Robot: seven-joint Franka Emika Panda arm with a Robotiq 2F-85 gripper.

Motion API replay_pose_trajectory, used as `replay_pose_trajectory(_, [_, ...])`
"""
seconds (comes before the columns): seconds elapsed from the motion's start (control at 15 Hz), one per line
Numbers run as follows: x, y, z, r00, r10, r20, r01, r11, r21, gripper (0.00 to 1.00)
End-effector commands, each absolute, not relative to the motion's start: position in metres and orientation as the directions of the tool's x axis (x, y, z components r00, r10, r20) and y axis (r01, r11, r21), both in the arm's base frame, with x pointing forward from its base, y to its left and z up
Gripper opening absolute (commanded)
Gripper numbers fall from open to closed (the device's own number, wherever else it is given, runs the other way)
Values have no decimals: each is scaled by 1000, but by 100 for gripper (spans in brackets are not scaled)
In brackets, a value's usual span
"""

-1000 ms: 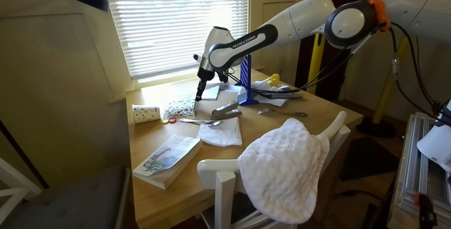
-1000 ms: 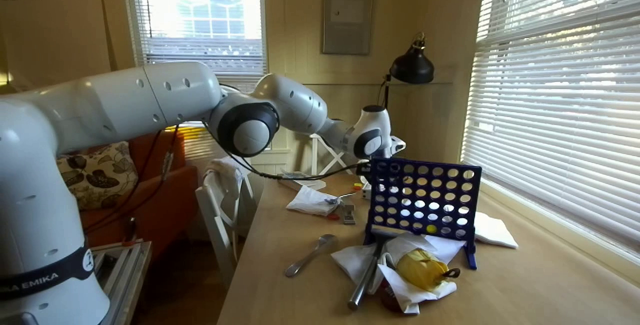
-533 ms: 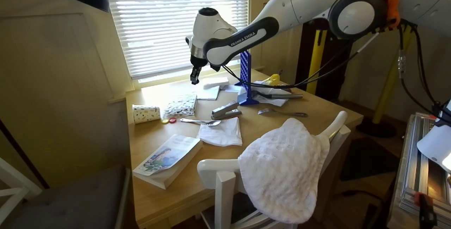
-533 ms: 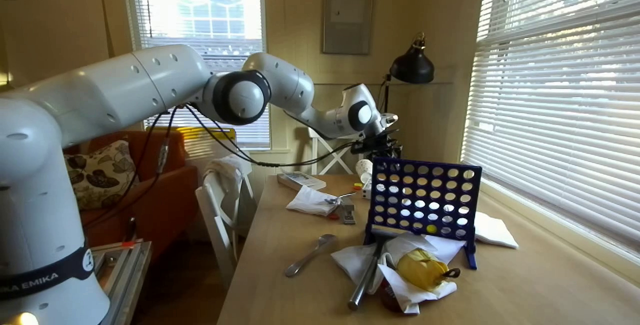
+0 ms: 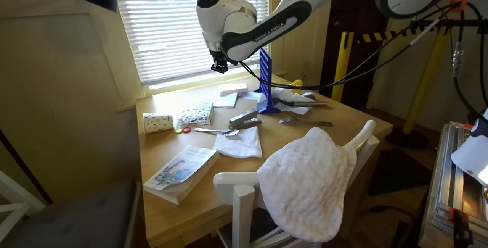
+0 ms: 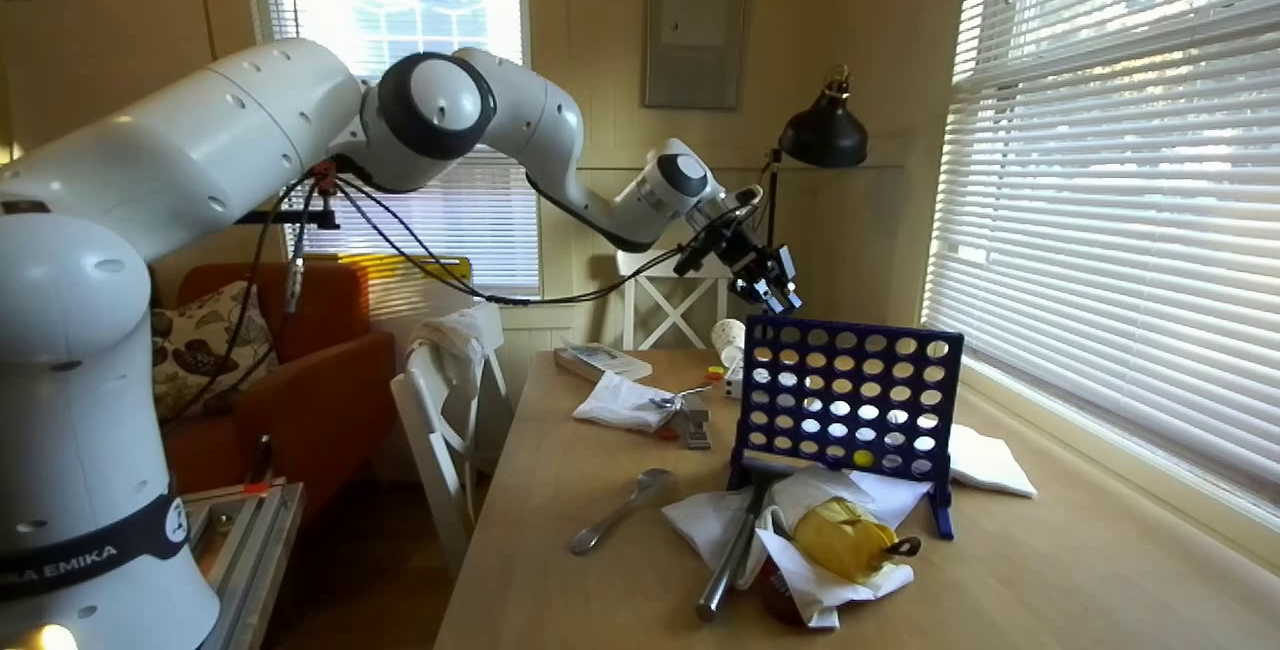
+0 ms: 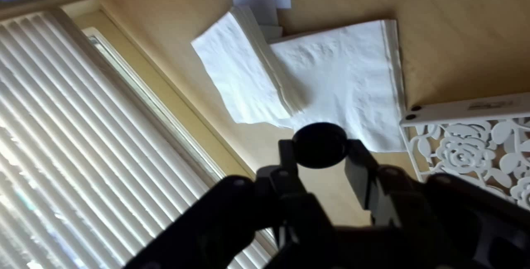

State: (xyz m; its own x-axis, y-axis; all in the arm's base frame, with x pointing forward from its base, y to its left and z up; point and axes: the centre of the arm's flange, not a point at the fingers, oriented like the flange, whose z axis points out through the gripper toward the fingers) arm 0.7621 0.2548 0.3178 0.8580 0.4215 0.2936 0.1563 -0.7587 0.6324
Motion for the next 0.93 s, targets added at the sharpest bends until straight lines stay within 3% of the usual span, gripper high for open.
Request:
replay_pose_trajectory(0.0, [686, 256, 350, 910, 302, 284, 9, -699, 715, 10])
replay_pose_trajectory(0.47, [641, 219, 374, 923, -20, 384, -333, -542, 771, 10])
replay_pose_trajectory(0.87, [641, 164, 383, 790, -209, 576, -612, -295, 733, 10])
